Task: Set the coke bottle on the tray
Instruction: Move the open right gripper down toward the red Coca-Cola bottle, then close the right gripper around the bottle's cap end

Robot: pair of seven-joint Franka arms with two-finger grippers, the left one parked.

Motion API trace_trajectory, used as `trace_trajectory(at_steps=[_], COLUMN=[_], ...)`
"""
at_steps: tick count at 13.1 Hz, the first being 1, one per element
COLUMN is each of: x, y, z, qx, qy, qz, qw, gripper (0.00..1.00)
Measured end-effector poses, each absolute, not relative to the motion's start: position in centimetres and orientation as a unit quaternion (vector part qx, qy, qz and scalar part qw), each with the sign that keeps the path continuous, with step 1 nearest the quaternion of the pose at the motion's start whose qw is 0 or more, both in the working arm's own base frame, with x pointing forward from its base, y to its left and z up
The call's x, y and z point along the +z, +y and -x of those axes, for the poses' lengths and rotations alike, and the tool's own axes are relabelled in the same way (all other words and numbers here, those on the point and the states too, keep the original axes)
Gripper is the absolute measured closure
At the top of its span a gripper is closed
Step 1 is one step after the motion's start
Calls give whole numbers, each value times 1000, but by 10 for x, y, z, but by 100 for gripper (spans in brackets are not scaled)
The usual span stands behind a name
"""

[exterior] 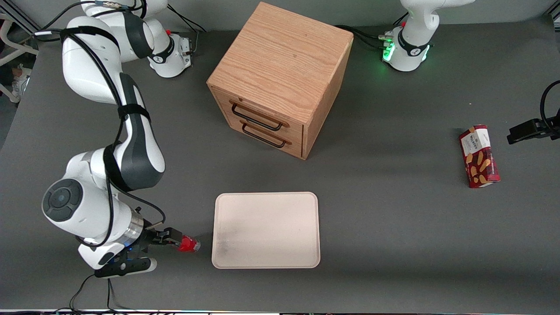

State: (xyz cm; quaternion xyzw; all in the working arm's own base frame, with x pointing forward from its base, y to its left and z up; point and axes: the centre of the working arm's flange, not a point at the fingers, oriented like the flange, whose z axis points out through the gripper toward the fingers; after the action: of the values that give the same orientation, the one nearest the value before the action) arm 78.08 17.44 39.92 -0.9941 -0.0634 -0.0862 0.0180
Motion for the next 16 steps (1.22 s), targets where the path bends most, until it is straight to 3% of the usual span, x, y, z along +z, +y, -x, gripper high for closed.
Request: trace_trajectory(at_steps=[16], x=[320], y=[173], z=[-783], qx=[-42], qy=[-67], qz=[997], qw=[9], gripper=[0])
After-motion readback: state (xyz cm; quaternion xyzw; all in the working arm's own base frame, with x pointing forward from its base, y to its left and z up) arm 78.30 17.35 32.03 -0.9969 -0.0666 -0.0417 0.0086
